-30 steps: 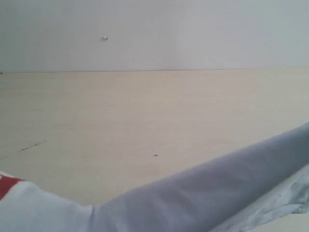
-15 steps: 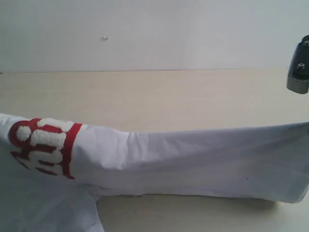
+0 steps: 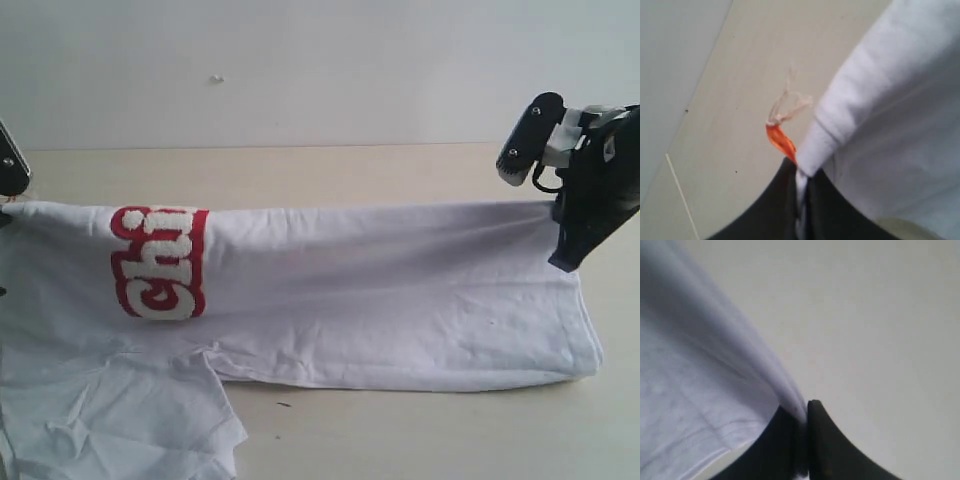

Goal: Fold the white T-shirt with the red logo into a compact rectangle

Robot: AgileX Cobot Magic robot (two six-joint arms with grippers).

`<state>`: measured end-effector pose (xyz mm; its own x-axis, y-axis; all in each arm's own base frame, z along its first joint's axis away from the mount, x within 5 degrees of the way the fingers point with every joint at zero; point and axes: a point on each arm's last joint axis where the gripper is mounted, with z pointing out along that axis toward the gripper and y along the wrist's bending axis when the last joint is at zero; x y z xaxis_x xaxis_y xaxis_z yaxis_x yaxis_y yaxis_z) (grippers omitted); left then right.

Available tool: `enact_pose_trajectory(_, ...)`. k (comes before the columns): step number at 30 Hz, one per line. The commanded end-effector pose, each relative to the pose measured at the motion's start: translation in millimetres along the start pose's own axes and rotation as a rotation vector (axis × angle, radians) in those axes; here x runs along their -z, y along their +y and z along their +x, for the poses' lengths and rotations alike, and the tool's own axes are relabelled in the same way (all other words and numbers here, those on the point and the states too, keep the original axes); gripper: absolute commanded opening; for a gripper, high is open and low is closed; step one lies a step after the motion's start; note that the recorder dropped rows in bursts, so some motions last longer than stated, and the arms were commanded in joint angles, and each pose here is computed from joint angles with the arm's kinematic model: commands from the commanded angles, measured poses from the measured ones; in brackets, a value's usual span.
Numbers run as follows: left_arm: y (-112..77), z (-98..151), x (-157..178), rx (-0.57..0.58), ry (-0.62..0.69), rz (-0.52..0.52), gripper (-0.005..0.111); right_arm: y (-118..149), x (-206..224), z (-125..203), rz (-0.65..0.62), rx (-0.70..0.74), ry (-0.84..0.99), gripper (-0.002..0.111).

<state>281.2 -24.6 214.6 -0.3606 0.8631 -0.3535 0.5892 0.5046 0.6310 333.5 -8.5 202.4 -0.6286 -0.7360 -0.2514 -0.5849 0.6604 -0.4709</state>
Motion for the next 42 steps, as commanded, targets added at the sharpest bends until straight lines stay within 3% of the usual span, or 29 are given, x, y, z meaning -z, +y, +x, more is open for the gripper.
enact_pose_trajectory(1,11.4,10,-27,0.161,-0.064,-0.017,0.000,-7,-21,-11,0.104,-0.013,-0.107,0.000)
enact_pose_trajectory(7,-1.3,16,-62,0.182,-0.092,0.048,0.000,-2,-53,-21,0.091,0.020,-0.176,0.004)
enact_pose_trajectory(10,2.2,15,-73,0.260,-0.081,0.049,0.008,-3,-63,-24,0.083,0.021,-0.159,0.016)
enact_pose_trajectory(13,10.8,11,-77,0.332,-0.086,0.028,0.027,-4,-69,-26,0.079,0.022,-0.160,0.038)
enact_pose_trajectory(17,21.8,6,-78,0.393,-0.104,0.000,0.069,-7,-72,-30,0.085,0.006,-0.169,0.086)
enact_pose_trajectory(19,26.7,3,-81,0.431,-0.108,-0.011,0.079,-10,-71,-32,0.093,0.007,-0.173,0.105)
enact_pose_trajectory(21,30.4,1,-82,0.432,-0.117,-0.020,0.075,-13,-70,-34,0.101,0.006,-0.178,0.104)
enact_pose_trajectory(23,33.9,-1,-82,0.429,-0.125,-0.028,0.063,-13,-69,-34,0.101,-0.001,-0.180,0.104)
enact_pose_trajectory(29,38.0,-2,-75,0.432,-0.108,-0.033,0.003,-10,-68,-32,0.042,-0.228,-0.161,0.102)
enact_pose_trajectory(31,37.3,-1,-73,0.431,-0.081,-0.025,0.000,-8,-68,-31,0.025,-0.269,-0.148,0.096)
enact_pose_trajectory(35,32.7,4,-74,0.474,-0.013,0.006,0.000,-6,-69,-28,0.005,-0.296,-0.109,0.060)
enact_pose_trajectory(39,24.0,1,-73,0.489,0.043,0.047,0.000,-2,-69,-24,-0.030,-0.344,-0.053,0.003)
enact_pose_trajectory(42,13.7,-10,-72,0.460,0.051,0.082,0.000,2,-69,-20,-0.068,-0.392,-0.003,0.000)
